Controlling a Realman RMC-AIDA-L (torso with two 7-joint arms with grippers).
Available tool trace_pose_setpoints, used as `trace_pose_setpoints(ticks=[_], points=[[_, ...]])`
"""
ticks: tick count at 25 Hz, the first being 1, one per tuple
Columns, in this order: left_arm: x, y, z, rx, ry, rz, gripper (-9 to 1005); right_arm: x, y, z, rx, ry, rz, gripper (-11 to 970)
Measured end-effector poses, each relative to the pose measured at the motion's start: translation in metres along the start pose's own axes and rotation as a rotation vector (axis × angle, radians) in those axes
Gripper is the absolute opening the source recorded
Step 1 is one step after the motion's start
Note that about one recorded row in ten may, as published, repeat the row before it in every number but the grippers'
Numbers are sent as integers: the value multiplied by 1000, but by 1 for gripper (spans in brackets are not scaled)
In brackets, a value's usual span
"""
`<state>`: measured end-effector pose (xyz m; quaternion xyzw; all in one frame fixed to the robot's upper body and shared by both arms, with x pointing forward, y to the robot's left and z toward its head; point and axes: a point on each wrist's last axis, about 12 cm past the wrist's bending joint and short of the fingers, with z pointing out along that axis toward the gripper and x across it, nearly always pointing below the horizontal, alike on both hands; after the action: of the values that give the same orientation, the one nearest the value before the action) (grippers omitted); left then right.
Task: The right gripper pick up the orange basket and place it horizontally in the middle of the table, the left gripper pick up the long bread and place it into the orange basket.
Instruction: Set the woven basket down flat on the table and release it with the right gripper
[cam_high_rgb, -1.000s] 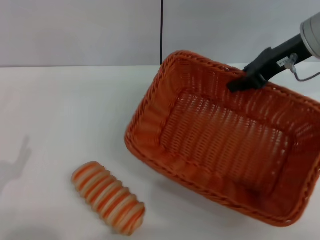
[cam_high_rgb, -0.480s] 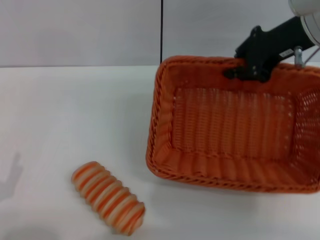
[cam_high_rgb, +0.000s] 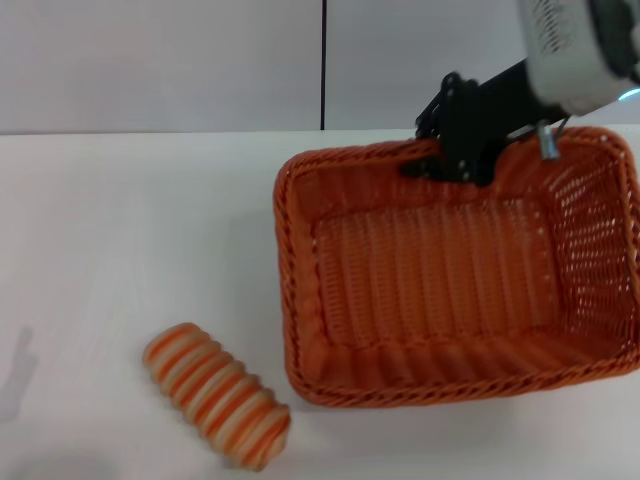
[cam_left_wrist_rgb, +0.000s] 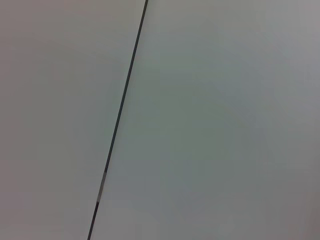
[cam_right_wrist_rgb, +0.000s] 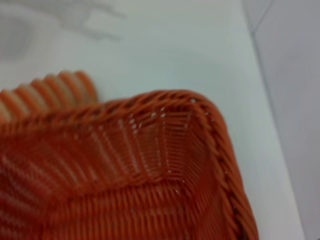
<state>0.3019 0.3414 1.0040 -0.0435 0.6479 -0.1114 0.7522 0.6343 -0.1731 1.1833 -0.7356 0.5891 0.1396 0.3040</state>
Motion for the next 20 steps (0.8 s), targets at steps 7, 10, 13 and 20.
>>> trace_pose_setpoints(ticks=[7, 10, 13, 20], points=[[-1, 0, -2, 4, -6, 0, 780, -1, 4, 13, 9, 33, -30, 149], [-1, -1, 0, 12, -7, 0, 780, -3, 6, 14, 1, 45, -28, 149], [-1, -1, 2, 17, -9, 0, 780, -6, 9, 17, 5, 74, -53, 148], [-1, -1, 2, 19, -9, 0, 779, -8, 17, 25, 36, 94, -106, 191]])
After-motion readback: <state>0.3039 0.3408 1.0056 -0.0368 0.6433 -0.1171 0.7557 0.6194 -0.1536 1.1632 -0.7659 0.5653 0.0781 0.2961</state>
